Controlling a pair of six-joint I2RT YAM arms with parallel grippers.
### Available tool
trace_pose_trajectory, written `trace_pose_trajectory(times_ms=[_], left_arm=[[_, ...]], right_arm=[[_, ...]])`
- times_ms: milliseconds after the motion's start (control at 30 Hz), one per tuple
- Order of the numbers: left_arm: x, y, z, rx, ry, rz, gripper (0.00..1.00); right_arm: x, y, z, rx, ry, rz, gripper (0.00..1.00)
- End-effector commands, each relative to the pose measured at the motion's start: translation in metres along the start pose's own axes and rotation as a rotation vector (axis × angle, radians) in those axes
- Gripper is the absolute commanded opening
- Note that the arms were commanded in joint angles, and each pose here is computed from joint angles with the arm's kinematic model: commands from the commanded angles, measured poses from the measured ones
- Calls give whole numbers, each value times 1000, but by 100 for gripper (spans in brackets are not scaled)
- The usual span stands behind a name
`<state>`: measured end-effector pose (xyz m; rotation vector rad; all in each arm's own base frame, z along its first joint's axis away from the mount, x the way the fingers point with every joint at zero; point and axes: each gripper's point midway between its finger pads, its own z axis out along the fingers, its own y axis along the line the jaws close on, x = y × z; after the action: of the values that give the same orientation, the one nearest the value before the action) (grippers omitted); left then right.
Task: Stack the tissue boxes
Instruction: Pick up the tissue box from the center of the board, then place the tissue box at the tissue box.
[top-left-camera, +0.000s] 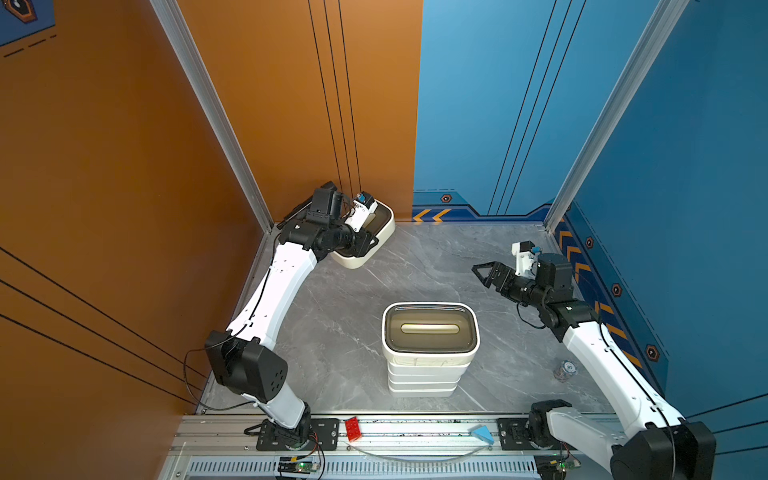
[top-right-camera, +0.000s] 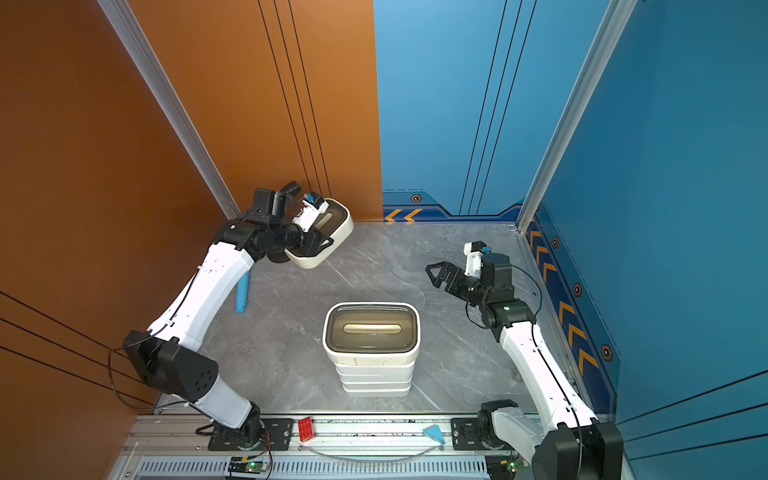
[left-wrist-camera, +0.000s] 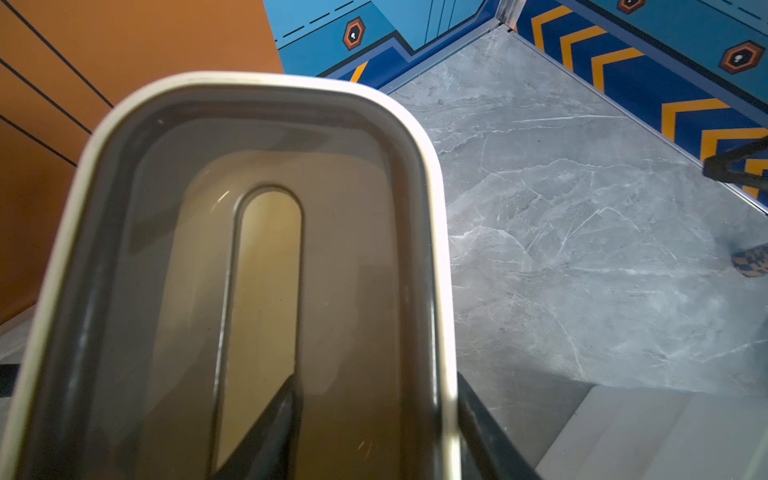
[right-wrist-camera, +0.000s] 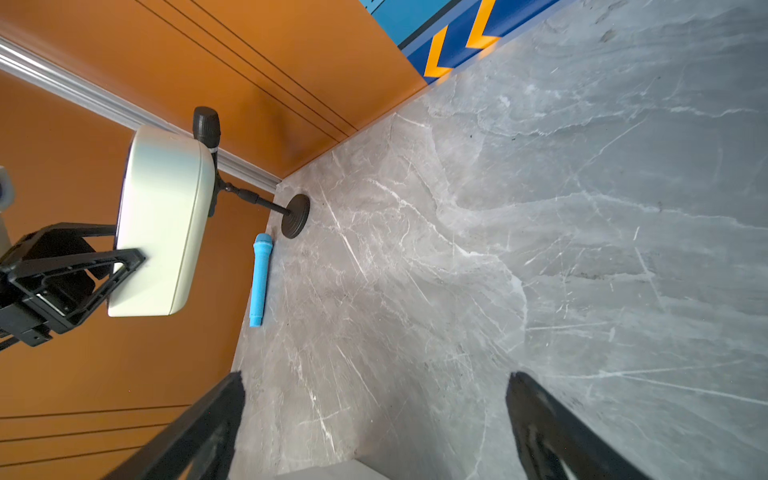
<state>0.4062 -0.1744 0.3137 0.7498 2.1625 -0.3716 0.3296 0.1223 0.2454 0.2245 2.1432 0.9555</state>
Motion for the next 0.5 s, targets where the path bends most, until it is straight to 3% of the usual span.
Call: trace_pose_trajectory(times_ms=[0,467], left_arm=[[-6,-12,-29,-10,-18,9,49],[9,-53,-73,6,18,80,48]], right_arm=[[2,19,-17,-58,10,-42,100],[5,40,-36,-109,-1,-75,100]])
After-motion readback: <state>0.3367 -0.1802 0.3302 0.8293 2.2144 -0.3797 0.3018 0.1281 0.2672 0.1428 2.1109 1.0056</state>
